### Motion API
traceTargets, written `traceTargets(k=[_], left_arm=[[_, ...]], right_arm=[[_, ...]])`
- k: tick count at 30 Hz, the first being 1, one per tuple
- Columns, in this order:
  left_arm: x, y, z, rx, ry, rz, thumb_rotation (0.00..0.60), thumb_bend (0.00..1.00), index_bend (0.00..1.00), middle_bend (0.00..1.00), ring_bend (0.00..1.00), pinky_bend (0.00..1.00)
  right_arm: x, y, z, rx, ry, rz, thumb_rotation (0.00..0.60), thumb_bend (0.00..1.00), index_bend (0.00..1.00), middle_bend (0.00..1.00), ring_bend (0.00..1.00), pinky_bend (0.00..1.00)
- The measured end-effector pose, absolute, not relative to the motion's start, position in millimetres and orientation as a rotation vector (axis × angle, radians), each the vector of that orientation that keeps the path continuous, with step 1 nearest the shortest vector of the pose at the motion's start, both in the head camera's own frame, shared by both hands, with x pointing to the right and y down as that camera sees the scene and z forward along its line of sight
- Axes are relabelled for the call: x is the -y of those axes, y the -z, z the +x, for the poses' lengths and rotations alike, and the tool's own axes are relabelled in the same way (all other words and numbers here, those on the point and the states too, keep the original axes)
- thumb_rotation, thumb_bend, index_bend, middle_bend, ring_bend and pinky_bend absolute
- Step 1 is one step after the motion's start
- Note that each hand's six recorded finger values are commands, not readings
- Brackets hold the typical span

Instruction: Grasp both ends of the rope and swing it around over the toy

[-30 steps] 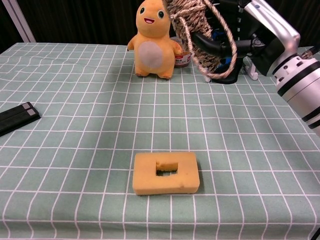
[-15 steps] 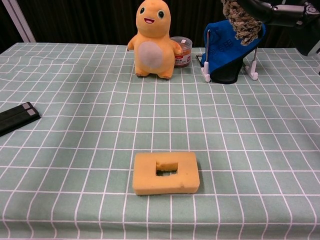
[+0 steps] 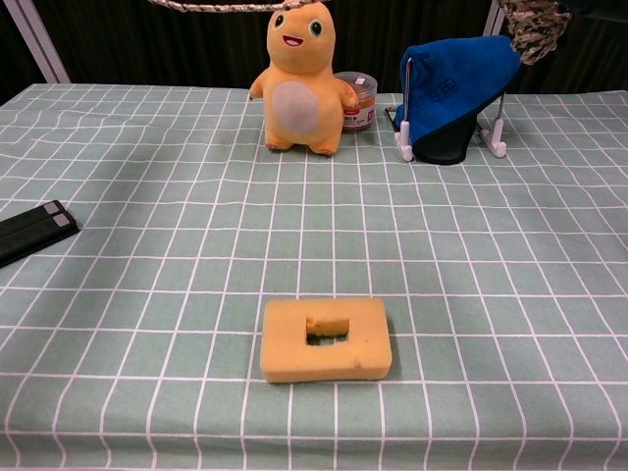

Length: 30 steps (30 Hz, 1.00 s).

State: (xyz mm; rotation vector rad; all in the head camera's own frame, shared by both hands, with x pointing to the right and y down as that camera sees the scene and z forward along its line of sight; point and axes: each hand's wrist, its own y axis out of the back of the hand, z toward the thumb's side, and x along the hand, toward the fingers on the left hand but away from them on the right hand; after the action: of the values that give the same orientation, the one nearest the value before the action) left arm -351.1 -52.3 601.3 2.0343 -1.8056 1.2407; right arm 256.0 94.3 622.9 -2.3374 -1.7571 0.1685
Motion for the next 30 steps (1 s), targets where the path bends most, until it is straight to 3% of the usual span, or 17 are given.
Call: traceTargets(k=[12, 25, 30], left_arm=[[7, -577, -340, 1.676, -1.219, 2.246, 0.600, 0.56, 0.76, 0.76, 0.68, 0.70], [-59, -508, -239, 1.355, -1.067, 2.796, 0.600, 0.56, 0.76, 0.76, 0.68, 0.71], [-70, -486, -204, 1.247, -0.978, 2.914, 0.600, 0.56, 0.76, 0.76, 0.68, 0.71]], right_arm=[[-73, -634, 262, 1.870, -0.247, -2.250, 0.600, 0.70, 0.79, 0.63, 0.61, 0.82], [-49, -663, 225, 1.865, -0.351, -2.277, 0.600, 0.70, 0.79, 0.63, 0.61, 0.82], [-45, -671, 210, 1.804, -0.418, -2.284, 0.600, 0.71, 0.79, 0.63, 0.61, 0.82]])
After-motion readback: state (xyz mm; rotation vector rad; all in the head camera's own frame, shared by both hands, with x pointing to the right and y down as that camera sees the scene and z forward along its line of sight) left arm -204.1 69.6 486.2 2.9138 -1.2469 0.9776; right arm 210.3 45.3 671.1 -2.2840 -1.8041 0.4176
